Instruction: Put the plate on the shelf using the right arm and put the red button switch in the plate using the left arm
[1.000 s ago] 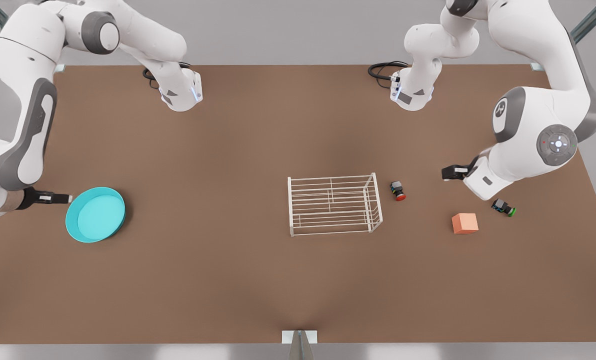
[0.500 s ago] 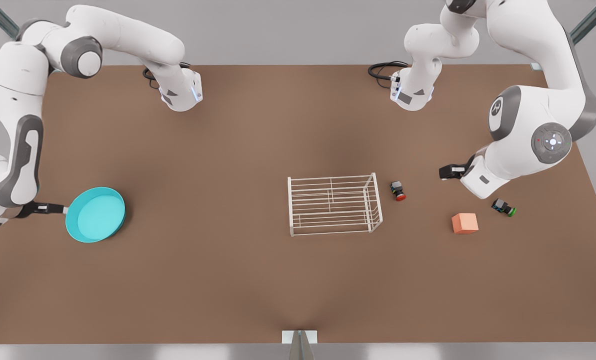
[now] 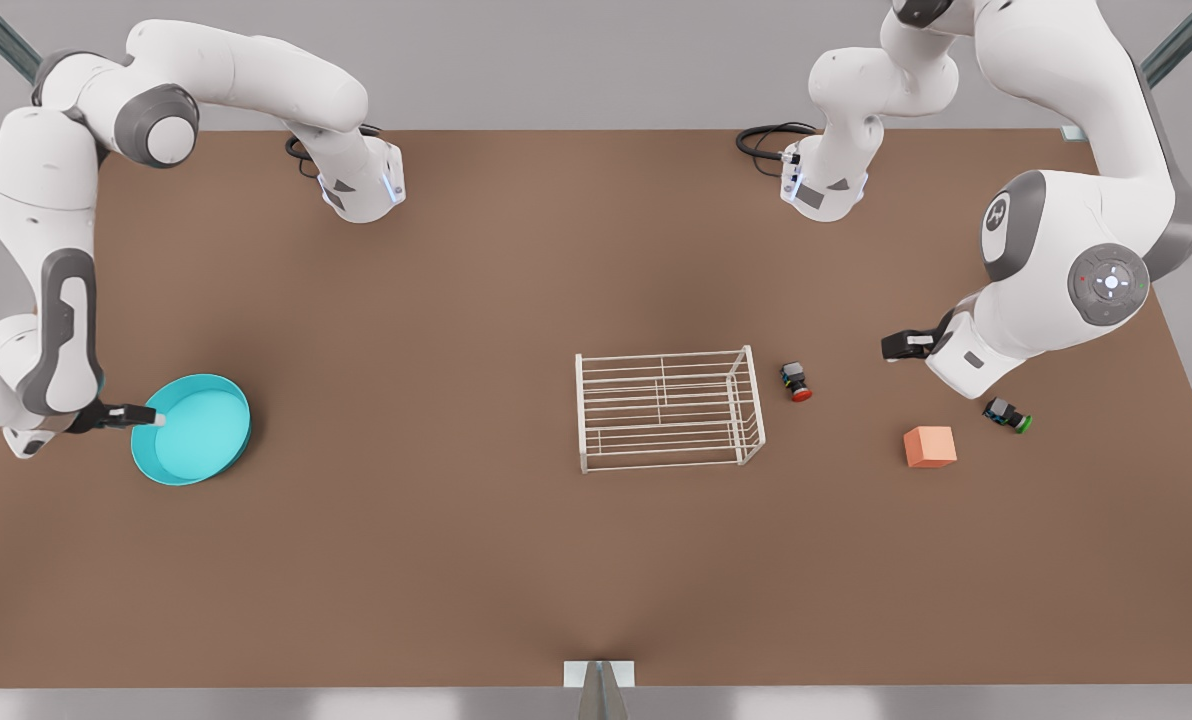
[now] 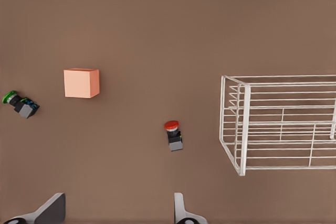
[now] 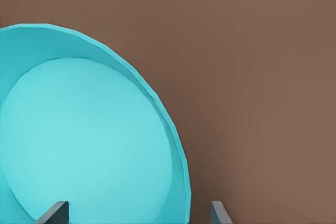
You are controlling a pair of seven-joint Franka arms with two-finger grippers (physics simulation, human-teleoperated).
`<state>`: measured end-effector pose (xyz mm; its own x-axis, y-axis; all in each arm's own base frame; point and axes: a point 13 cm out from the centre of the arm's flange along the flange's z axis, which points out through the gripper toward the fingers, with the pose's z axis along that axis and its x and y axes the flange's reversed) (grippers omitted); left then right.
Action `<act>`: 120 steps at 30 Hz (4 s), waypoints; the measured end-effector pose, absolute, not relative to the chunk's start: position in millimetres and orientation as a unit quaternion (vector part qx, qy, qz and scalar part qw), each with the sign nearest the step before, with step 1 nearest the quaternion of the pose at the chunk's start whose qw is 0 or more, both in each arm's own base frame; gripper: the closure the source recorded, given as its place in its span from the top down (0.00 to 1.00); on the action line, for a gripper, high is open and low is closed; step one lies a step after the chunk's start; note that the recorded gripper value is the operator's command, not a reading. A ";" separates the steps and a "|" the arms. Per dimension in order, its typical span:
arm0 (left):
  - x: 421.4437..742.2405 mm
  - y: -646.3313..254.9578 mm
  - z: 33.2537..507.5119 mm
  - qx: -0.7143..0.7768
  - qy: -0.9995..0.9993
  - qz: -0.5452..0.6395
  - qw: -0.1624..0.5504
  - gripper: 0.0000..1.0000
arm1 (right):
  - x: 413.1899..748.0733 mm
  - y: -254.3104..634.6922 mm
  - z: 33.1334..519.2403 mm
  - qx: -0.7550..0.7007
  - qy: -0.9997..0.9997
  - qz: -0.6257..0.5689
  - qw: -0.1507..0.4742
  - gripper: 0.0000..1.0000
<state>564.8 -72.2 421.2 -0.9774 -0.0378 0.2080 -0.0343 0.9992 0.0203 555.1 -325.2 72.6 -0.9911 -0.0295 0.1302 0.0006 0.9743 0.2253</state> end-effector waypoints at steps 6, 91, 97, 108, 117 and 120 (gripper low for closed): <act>565.0 -72.5 420.6 0.019 -0.994 -0.009 0.104 1.00 | 555.9 -321.2 58.0 0.014 -0.990 -0.124 0.062 1.00; 455.8 -120.4 45.4 0.138 -0.980 0.017 0.143 0.99 | 575.5 571.5 297.7 0.049 -0.964 -0.261 -0.003 1.00; 460.4 -120.5 38.4 0.142 -0.981 0.019 0.133 0.71 | 682.8 229.7 368.0 -0.057 -0.995 -0.080 -0.009 1.00; 469.7 -121.5 43.3 0.146 -0.982 0.021 0.120 0.45 | 566.2 59.2 474.2 -0.035 -0.996 0.066 0.053 1.00; 550.7 -113.1 164.5 0.168 -0.983 0.041 0.066 0.45 | 568.5 34.0 467.8 0.001 -0.994 0.067 0.081 1.00; 579.5 -141.7 232.3 0.159 -0.985 0.051 0.054 0.45 | 568.3 32.8 472.2 0.013 -0.994 0.068 0.080 1.00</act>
